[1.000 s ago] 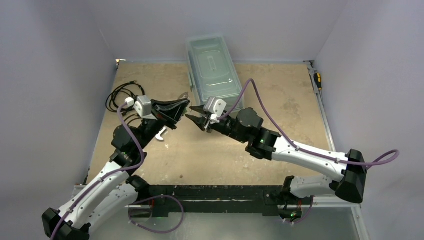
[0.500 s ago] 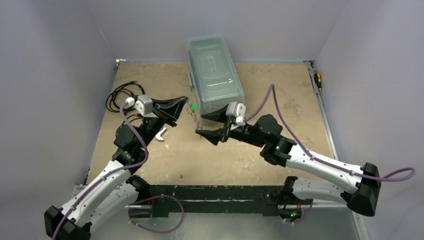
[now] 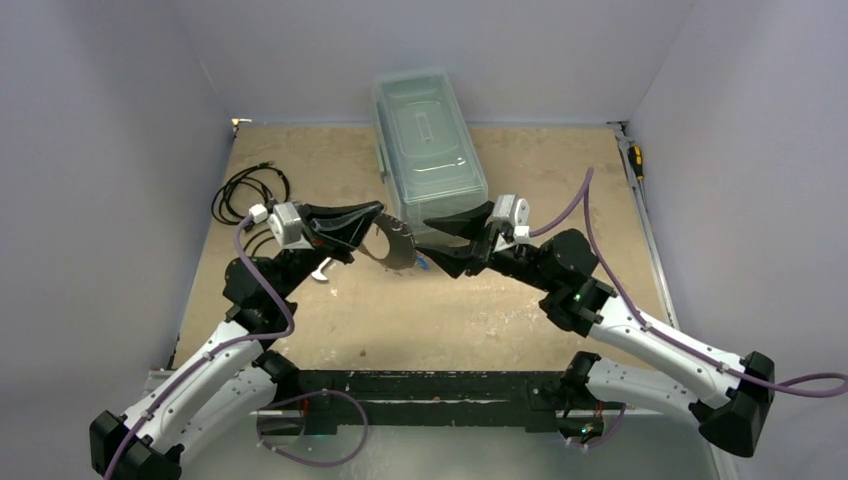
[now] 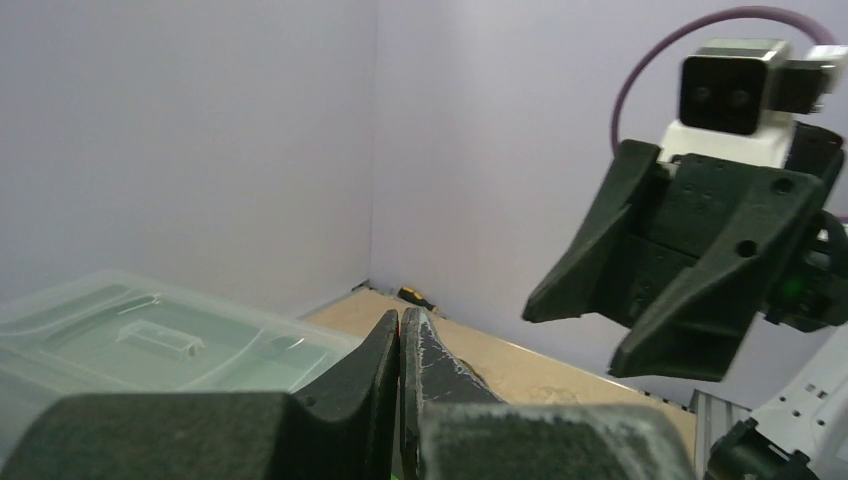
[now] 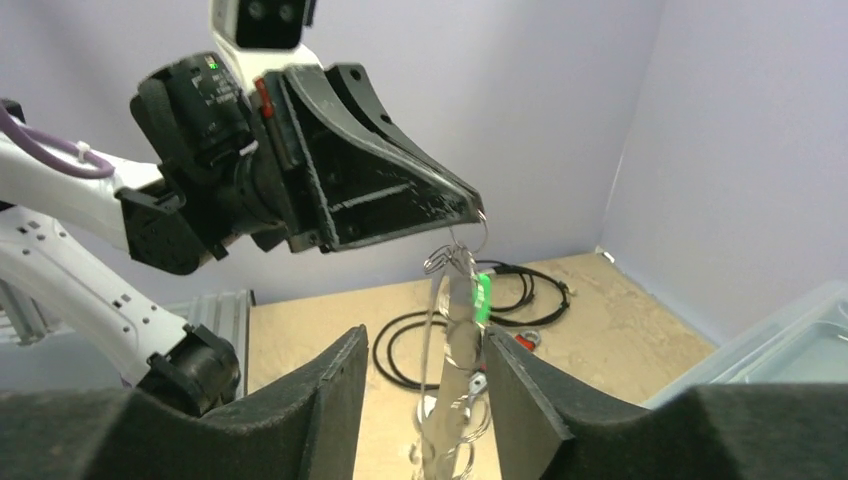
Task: Put the keys on the keyring
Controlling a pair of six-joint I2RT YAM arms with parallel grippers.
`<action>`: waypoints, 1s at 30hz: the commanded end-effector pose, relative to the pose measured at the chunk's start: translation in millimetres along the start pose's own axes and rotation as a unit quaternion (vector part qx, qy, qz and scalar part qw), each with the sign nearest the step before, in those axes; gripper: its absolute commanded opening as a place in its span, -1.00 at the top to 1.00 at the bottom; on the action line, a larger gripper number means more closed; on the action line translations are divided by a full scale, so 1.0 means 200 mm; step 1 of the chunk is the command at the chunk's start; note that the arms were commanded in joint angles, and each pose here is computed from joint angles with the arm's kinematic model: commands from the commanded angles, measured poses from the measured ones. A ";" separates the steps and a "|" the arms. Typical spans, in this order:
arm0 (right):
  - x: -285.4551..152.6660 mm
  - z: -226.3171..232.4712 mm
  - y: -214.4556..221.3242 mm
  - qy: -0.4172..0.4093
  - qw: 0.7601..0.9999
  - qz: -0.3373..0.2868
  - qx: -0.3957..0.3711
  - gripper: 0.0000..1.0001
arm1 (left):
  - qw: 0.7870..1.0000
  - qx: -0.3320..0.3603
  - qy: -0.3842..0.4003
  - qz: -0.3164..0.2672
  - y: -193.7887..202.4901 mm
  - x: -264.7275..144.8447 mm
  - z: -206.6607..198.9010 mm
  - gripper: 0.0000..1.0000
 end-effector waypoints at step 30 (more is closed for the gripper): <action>0.13 -0.01 -0.08 -0.134 0.991 0.009 -0.022 0.38 | 0.989 -0.008 0.147 -0.016 -0.07 0.02 -0.24 1.00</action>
Point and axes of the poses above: each gripper's point midway between its finger pads, its own x axis out along the fingers, its own z axis along the line the jaws close on, y = z × x, the point moved 1 cm from there along -x, back along the fingers, and after that the axes turned 5 degrees about -x, right-handed, at the moved point
